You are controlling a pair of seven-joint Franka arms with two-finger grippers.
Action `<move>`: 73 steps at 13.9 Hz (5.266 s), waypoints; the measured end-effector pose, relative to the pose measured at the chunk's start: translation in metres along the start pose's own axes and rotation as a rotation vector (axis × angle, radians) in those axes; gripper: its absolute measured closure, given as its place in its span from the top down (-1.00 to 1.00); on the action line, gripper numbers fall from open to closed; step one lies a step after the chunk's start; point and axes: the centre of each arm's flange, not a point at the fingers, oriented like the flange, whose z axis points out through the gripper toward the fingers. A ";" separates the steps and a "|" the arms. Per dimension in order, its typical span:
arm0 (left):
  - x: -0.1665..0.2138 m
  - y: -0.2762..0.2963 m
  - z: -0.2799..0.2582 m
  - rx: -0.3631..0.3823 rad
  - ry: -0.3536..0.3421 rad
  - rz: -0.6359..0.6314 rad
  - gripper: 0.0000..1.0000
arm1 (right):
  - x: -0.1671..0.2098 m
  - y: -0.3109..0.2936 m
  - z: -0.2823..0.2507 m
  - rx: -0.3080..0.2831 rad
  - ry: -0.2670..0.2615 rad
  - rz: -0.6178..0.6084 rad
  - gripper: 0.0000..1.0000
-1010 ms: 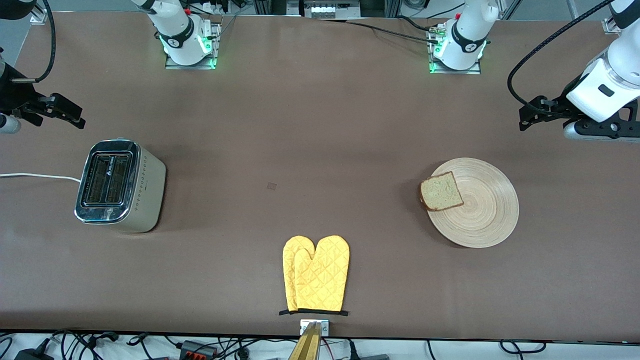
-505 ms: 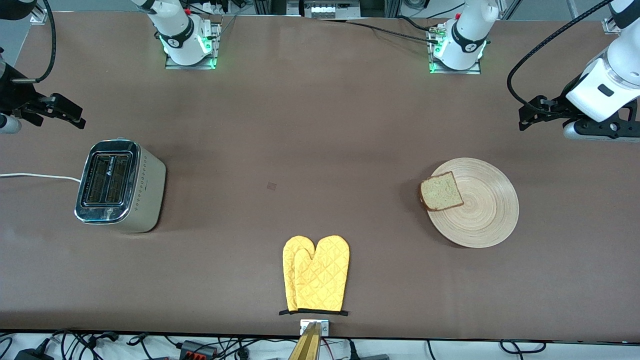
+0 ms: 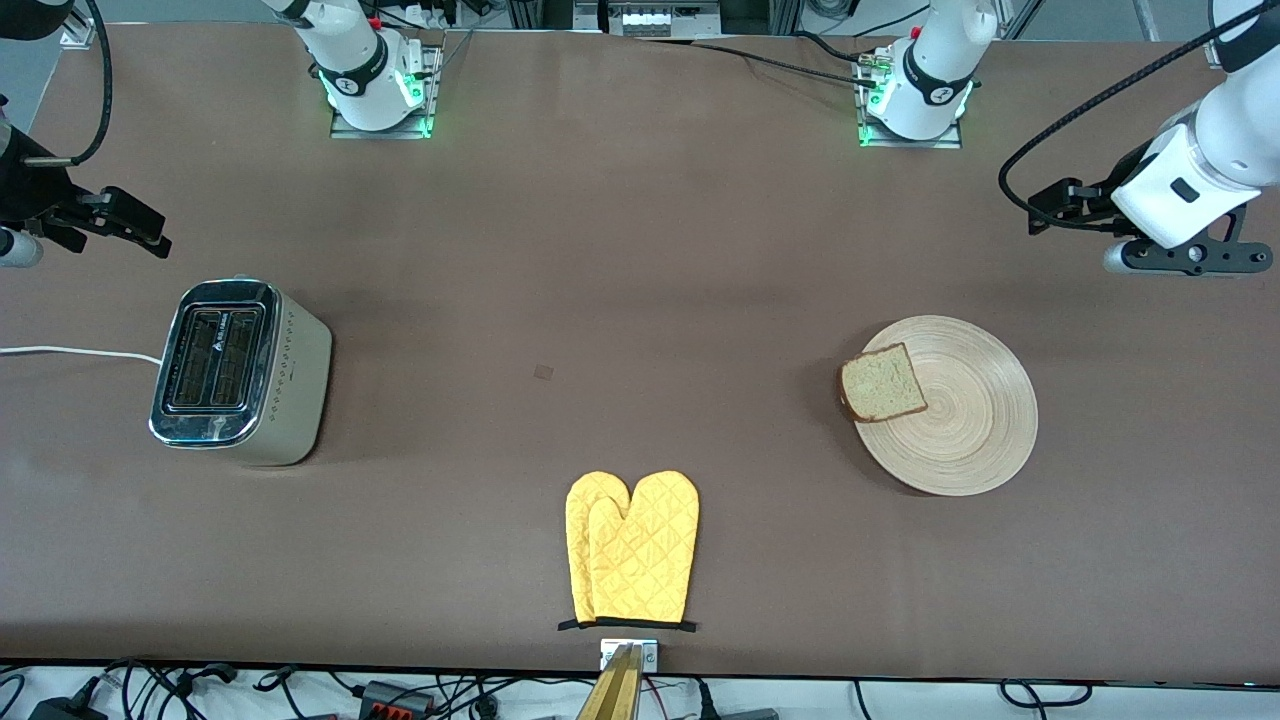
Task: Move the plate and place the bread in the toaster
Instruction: 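Lower the left gripper toward the rim of the wooden plate, then close the left gripper on the plate rim, then slide the plate with the left gripper toward the table middle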
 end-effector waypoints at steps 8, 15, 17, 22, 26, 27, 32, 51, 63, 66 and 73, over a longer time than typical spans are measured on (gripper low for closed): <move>0.045 -0.056 0.050 -0.072 -0.100 -0.033 1.00 | 0.000 -0.001 0.000 0.000 0.000 -0.002 1.00; 0.094 -0.222 0.162 -0.540 0.020 0.065 1.00 | 0.000 -0.003 0.000 0.000 0.000 -0.005 1.00; 0.099 -0.264 0.221 -0.710 0.067 0.096 1.00 | 0.000 -0.003 0.000 0.000 0.000 -0.005 1.00; 0.128 -0.297 0.341 -0.960 0.181 0.173 1.00 | 0.000 -0.003 0.001 0.000 -0.001 -0.005 1.00; 0.153 -0.306 0.396 -1.028 0.239 0.141 1.00 | 0.001 -0.003 0.002 0.000 0.002 -0.006 1.00; 0.157 -0.307 0.402 -1.020 0.251 0.131 1.00 | 0.001 -0.003 0.002 0.000 0.002 -0.006 1.00; 0.172 -0.290 0.430 -1.076 0.281 0.082 0.94 | 0.002 -0.003 0.002 0.000 0.002 -0.006 1.00; 0.179 -0.261 0.432 -1.067 0.220 0.192 -0.81 | -0.010 -0.009 0.017 0.032 0.044 -0.008 1.00; 0.207 -0.126 0.386 -1.196 0.004 0.240 -0.81 | -0.004 -0.003 0.005 0.037 0.023 0.004 1.00; 0.220 -0.039 0.359 -1.187 0.069 0.215 -0.81 | -0.005 -0.003 0.004 0.037 0.013 0.001 1.00; 0.176 0.142 0.378 -1.207 0.150 0.068 -0.81 | -0.004 -0.007 0.008 0.037 0.000 -0.011 1.00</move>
